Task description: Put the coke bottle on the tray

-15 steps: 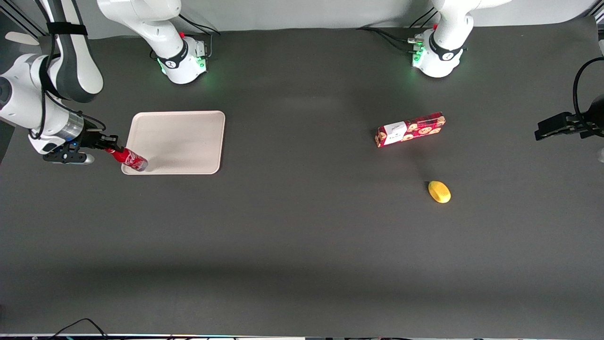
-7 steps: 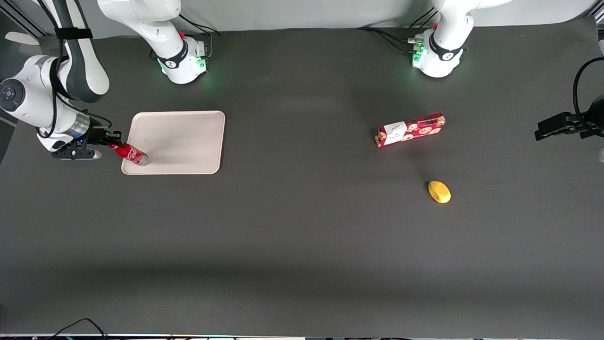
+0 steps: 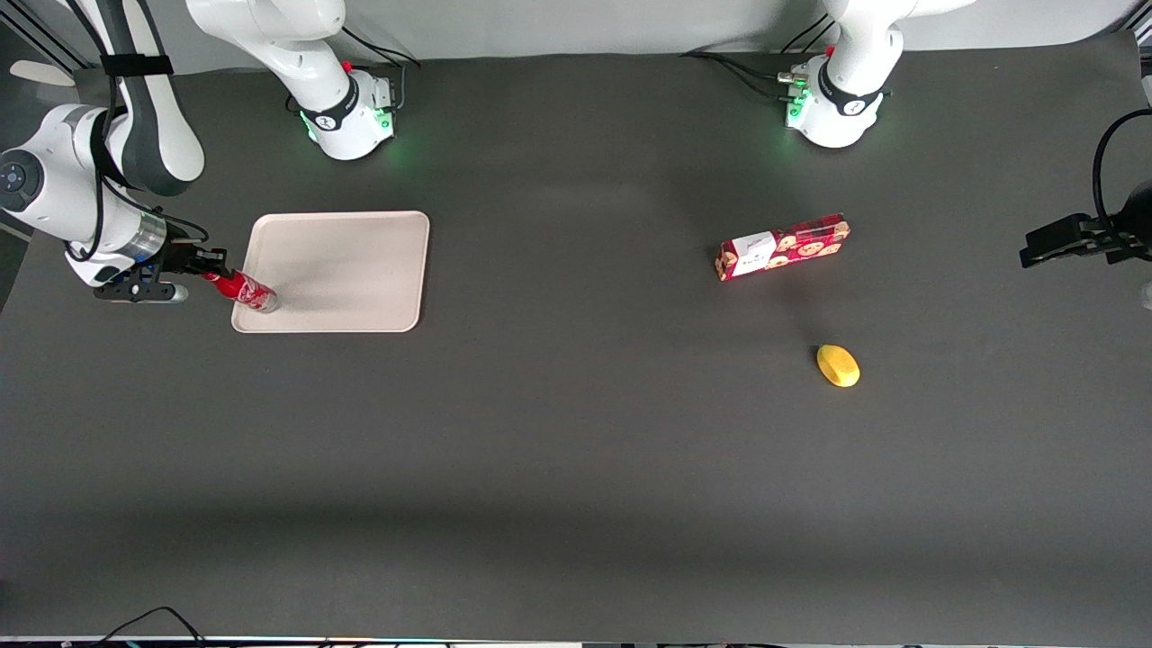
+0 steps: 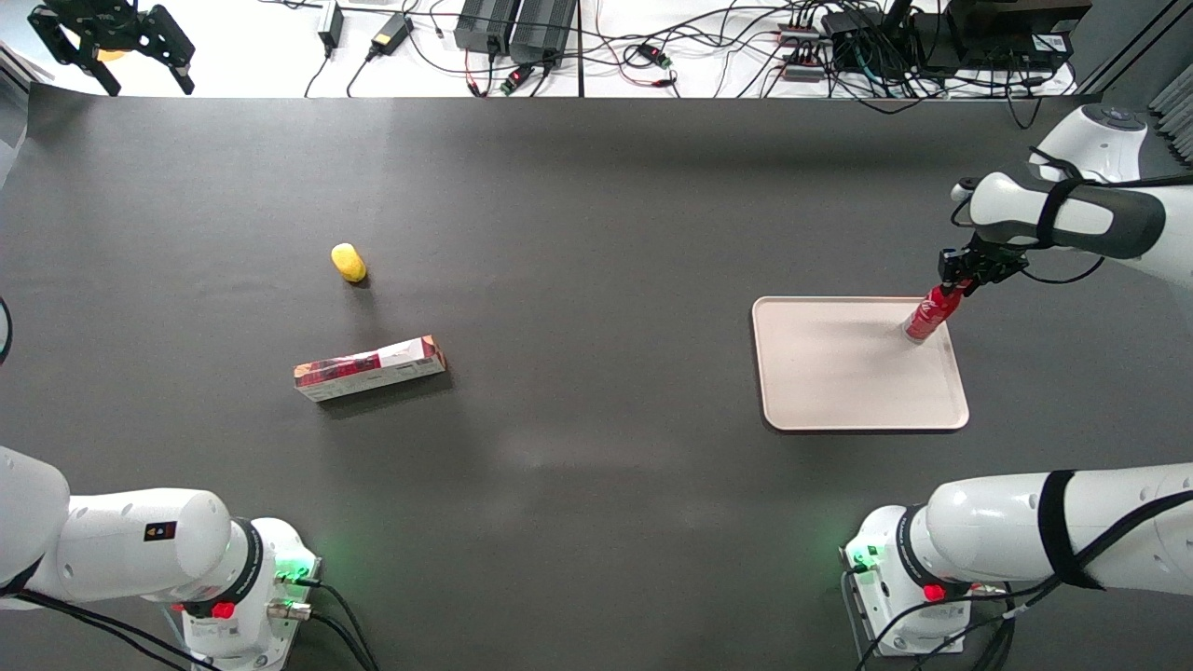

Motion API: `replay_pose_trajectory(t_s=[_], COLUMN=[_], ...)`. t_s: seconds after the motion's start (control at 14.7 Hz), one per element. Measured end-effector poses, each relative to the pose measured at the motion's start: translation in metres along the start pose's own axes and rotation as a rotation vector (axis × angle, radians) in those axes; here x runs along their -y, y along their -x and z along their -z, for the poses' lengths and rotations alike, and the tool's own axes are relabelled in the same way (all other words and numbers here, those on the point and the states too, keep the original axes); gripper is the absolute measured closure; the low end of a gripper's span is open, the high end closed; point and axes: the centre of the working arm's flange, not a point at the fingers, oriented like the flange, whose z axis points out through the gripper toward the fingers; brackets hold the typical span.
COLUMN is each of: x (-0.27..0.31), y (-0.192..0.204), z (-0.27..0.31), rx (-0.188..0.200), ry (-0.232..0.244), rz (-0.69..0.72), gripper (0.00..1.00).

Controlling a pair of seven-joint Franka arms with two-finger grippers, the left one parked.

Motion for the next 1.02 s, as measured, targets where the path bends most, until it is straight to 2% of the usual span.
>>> replay_pose_trajectory(t_s=[0.48, 0.81, 1.02], x=[-0.001, -0.006, -0.012], y=[0.0, -0.014, -0.035], z=[0.0, 0.028, 0.09], rx=[0.0, -0.013, -0.028], ry=[0.0, 0.006, 0.018], rz=[-0.001, -0.006, -0.008], gripper=[0.01, 0.0, 0.0])
